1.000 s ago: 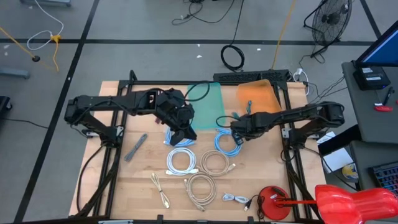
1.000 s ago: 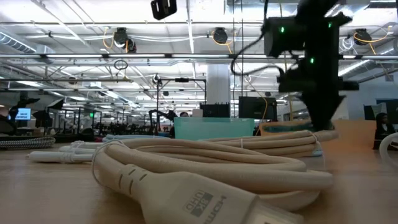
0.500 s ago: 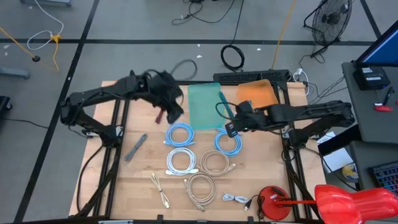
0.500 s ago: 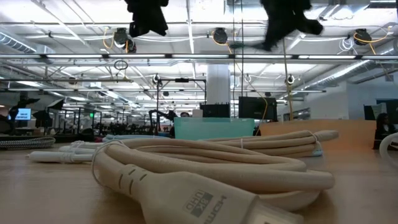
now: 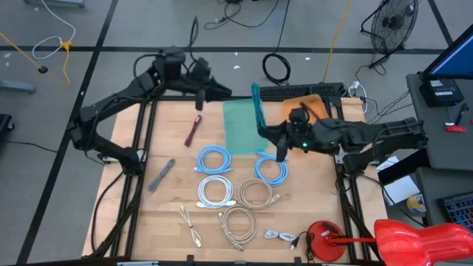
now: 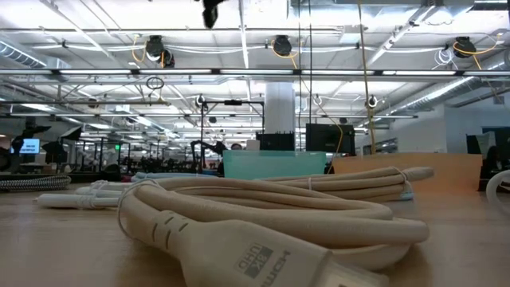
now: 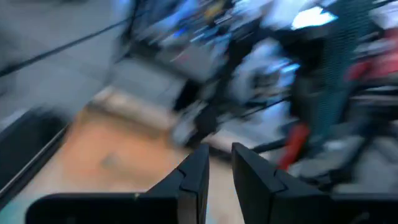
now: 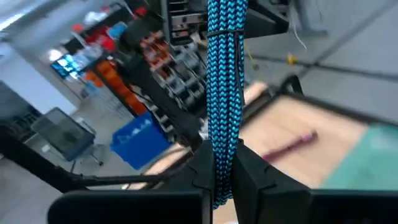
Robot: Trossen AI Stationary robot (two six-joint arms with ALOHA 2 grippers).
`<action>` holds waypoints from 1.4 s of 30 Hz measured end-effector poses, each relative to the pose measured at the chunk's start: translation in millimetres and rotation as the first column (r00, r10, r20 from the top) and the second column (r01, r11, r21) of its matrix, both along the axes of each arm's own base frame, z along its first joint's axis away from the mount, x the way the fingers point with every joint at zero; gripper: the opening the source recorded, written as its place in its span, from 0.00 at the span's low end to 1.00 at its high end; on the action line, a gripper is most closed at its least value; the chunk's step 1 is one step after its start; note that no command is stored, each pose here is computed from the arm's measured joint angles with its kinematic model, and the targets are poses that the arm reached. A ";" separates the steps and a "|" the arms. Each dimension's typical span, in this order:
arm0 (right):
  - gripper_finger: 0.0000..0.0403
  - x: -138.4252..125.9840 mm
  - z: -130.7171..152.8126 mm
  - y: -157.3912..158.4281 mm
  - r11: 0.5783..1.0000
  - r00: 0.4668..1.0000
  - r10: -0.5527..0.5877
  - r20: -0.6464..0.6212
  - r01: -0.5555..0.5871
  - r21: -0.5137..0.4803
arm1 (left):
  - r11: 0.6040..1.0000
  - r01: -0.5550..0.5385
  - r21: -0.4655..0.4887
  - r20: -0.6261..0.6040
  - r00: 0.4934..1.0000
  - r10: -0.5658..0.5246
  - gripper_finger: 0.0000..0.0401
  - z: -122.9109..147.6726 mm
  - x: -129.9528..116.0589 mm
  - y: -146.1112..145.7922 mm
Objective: Pick & Place USB Port
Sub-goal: Put the blue changer cable into the orange bin
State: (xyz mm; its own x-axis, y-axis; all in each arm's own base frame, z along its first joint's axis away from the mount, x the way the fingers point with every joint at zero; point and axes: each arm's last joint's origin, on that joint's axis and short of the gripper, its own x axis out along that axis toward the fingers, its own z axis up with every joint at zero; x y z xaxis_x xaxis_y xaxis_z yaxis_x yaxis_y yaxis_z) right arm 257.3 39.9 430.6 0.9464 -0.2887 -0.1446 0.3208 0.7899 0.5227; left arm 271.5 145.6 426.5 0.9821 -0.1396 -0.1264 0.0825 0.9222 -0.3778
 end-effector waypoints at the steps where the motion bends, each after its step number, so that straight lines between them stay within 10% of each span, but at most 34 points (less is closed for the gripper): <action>1: 0.04 -2.4 3.3 -0.4 1.000 1.000 0.005 0.015 -0.004 -0.018 | 0.999 0.051 -0.006 0.049 0.998 -0.051 0.18 3.2 2.7 2.0; 5: 0.04 -15.2 13.2 -2.2 0.999 0.998 0.037 0.051 -0.035 -0.041 | 0.971 0.238 -0.032 0.206 0.952 -0.227 0.18 18.0 9.9 1.3; 10: 0.04 -23.4 18.2 -2.8 0.993 0.995 0.089 0.053 -0.084 -0.088 | 0.970 0.225 -0.089 0.277 0.941 -0.193 0.21 18.5 30.1 -9.4; 24: 0.04 -27.3 19.3 -3.3 0.977 0.988 0.151 0.026 -0.146 -0.153 | 0.946 0.300 -0.121 0.397 0.888 -0.231 0.66 10.1 71.4 -46.8; 42: 0.04 -18.3 10.0 -3.9 0.983 0.990 0.138 -0.025 -0.140 -0.118 | 0.963 0.231 -0.136 0.410 0.898 -0.158 0.57 8.5 81.0 -70.0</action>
State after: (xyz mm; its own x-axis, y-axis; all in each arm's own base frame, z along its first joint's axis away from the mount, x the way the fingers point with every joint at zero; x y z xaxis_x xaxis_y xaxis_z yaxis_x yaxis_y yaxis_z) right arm 239.0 36.0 440.7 0.9763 -0.1710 -0.1327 0.2116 0.8837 0.4176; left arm 352.5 75.6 435.0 0.8971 -0.3167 0.3081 0.4286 0.7933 -0.4325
